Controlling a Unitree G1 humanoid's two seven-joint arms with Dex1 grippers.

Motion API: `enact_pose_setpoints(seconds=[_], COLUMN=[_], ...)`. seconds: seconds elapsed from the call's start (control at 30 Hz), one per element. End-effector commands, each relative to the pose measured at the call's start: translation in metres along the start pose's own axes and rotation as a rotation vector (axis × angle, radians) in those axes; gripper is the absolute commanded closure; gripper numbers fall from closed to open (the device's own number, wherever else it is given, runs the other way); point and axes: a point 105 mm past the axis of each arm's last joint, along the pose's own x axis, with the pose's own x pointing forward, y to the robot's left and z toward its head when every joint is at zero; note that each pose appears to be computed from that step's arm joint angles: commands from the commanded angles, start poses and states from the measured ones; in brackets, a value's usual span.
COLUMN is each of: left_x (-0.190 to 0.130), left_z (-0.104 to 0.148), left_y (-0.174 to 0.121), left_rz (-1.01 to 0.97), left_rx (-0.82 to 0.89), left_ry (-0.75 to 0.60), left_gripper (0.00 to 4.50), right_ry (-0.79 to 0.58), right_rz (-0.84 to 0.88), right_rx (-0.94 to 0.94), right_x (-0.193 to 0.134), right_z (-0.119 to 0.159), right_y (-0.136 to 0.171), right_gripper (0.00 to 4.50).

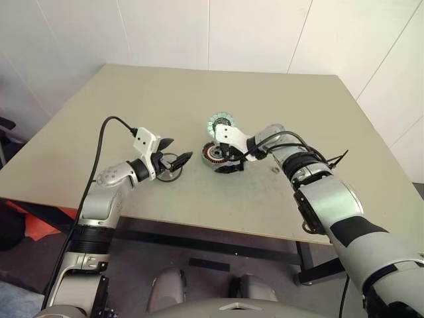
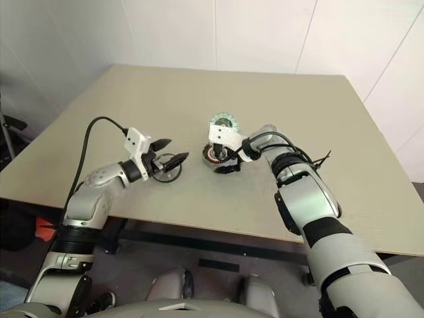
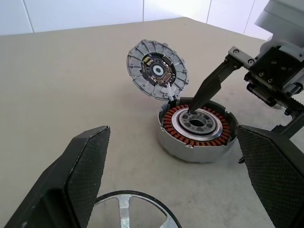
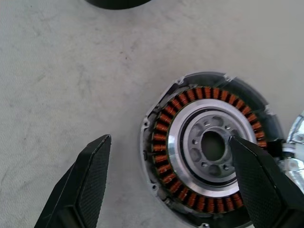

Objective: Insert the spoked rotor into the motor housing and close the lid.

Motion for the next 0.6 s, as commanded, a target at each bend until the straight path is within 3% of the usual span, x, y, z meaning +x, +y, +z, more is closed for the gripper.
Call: enact_pose_setpoints(seconds=[0.03, 0.27, 0.47, 0.6], left_x=[-0.003, -0.005, -0.005, -0.004], left_z=[0.016, 0.015, 0.014, 0.015], left_y=[0.002, 0.004, 0.005, 0.006], left_rz=[0.000, 0.010, 0.013, 0.018], left_rx=[0.039, 0.040, 0.041, 0.045], left_ry=[-0.044, -0.041, -0.040, -0.041], left_gripper=[0.00, 0.00, 0.00, 0.00], right_ry=[0.022, 0.066, 0.042, 0.100], right_rz=[0.007, 0.030, 0.057, 0.060], right_rx=[-0.022, -0.072, -0.124, -0.158], right_x=[-0.001, 0.001, 0.002, 0.004], right_z=[-0.003, -0.010, 0.008, 0.008], right_y=[0.001, 0.006, 0.004, 0.001], right_gripper=[0.02, 0.02, 0.02, 0.02])
